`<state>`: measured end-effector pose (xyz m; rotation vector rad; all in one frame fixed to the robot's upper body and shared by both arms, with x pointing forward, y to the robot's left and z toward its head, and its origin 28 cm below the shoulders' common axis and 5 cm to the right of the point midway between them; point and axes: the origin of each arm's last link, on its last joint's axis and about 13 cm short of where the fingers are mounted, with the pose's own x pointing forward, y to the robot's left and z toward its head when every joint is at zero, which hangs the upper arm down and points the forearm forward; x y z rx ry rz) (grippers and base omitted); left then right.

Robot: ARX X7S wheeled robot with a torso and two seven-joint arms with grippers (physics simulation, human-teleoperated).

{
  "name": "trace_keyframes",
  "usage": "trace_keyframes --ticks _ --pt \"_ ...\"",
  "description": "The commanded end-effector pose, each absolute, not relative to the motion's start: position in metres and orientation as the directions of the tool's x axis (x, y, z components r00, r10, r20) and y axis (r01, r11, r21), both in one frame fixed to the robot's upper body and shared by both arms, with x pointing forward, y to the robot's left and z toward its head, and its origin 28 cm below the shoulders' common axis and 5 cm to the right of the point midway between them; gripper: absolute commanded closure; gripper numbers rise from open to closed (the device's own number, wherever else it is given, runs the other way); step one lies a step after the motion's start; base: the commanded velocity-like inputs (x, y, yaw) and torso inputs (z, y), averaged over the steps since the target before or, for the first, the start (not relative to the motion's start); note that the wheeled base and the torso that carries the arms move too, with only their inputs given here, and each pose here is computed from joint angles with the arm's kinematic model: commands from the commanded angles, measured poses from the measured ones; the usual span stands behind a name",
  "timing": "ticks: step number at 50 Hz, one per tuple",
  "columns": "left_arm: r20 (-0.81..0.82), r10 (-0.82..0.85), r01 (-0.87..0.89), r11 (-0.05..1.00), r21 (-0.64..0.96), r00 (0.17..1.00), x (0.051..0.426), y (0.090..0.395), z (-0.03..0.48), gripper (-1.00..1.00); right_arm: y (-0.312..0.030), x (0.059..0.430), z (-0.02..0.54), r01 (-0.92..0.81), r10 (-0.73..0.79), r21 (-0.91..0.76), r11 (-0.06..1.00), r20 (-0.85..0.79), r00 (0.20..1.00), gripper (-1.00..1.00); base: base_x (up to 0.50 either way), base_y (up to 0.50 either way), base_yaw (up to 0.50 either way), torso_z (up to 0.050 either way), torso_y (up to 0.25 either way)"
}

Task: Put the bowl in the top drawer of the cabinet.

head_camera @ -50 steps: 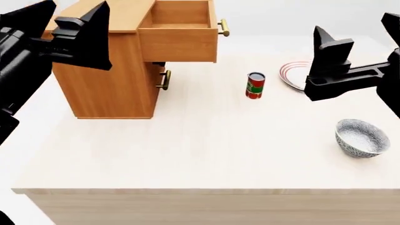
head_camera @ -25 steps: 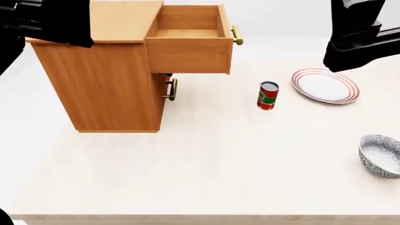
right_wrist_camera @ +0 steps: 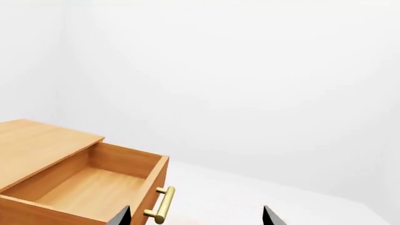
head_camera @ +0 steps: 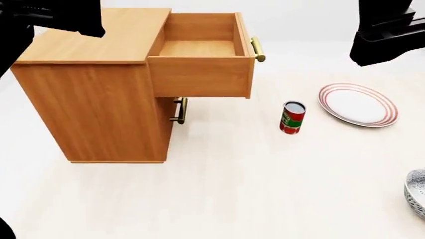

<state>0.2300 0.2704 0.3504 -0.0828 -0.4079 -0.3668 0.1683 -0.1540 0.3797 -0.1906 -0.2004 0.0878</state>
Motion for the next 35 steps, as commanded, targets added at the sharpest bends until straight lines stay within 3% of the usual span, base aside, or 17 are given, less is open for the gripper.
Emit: trace_keyframes --ticks 1,35 --pt "0.411 -0.335 0.363 0.932 0.011 0.848 0.229 0.270 0.355 -1.00 -0.154 0.169 0.382 -0.072 0.111 -0.206 0.976 0.184 0.977 -1.00 0.30 0.00 0.00 0.000 0.000" --pt "0.346 -0.290 0.302 0.953 0.019 0.892 0.202 0.283 0.348 -1.00 -0.152 0.172 0.378 -0.093 0.124 -0.214 0.972 0.137 0.983 -1.00 0.31 0.00 0.00 0.000 0.001"
